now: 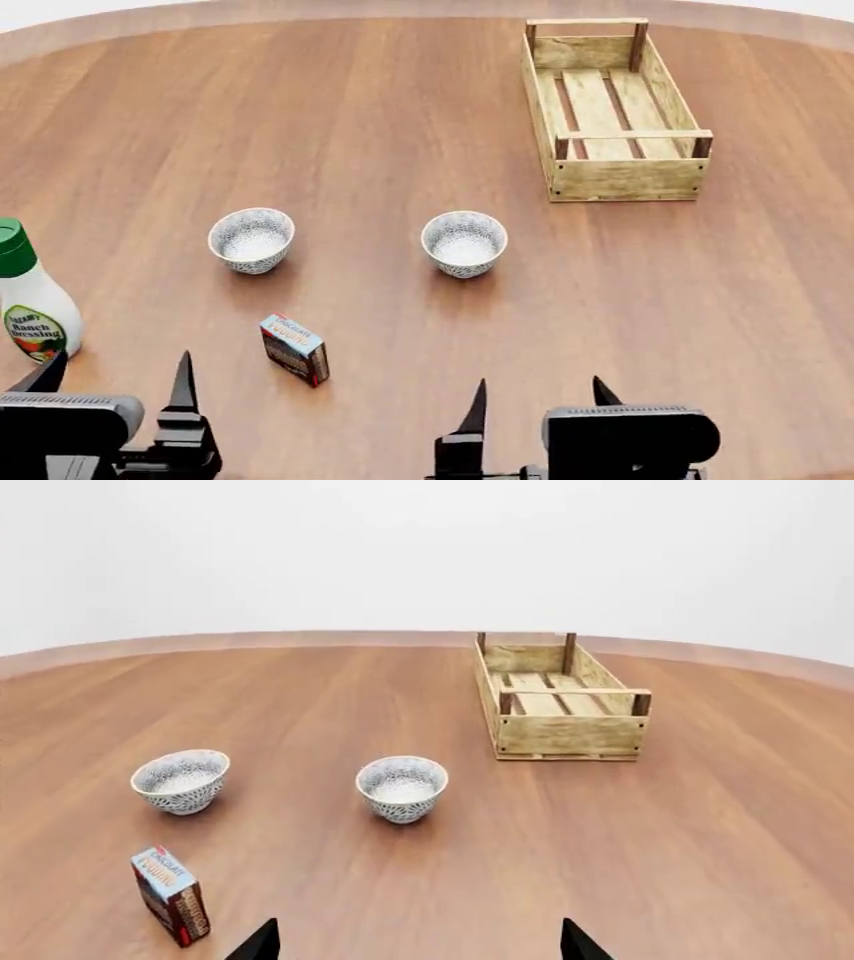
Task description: Stack the right bowl on the left bowl and place them in the tray.
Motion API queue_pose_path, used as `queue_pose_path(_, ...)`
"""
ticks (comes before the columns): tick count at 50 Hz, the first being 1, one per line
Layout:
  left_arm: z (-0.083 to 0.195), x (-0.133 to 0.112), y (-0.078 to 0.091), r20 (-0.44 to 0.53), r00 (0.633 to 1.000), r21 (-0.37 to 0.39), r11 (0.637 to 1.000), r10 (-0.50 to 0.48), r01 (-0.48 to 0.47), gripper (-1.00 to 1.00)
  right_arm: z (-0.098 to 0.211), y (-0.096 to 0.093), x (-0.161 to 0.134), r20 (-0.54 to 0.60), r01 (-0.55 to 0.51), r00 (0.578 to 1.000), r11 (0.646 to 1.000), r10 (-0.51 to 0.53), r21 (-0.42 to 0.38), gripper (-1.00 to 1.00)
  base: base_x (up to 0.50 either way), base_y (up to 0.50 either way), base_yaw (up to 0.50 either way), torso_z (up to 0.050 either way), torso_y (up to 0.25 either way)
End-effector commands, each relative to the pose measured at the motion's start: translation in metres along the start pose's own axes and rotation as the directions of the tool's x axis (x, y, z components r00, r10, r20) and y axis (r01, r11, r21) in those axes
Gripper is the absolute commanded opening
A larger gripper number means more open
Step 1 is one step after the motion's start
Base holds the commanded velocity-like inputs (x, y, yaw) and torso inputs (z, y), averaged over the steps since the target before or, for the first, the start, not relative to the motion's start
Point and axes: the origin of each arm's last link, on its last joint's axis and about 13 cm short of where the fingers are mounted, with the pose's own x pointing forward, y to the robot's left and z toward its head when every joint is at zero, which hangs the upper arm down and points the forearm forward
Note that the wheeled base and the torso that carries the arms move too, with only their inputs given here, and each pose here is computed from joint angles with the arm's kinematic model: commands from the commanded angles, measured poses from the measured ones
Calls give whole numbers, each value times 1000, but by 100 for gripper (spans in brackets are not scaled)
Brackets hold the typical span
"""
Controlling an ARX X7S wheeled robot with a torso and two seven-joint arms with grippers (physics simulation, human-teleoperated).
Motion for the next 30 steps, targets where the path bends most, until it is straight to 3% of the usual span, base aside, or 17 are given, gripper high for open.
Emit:
queue_pose_path(1, 47, 13, 2, 67, 998, 24, 1000, -4, 2, 100, 48, -4, 10, 15, -10, 1000, 1000, 10, 0, 100, 0, 0, 0, 0, 0)
queue_pose_path(16, 85, 14, 1, 128, 991, 47, 999, -28, 22, 100, 93, -7, 7, 73, 27, 997, 1000, -26, -16, 100, 0, 0, 0, 0, 0)
queue_pose_path(30, 93, 9, 0, 149, 988, 51, 998, -42, 35, 100, 100, -8, 2, 86, 16, 996, 1000, -14, -20, 100, 0, 0, 0, 0, 0)
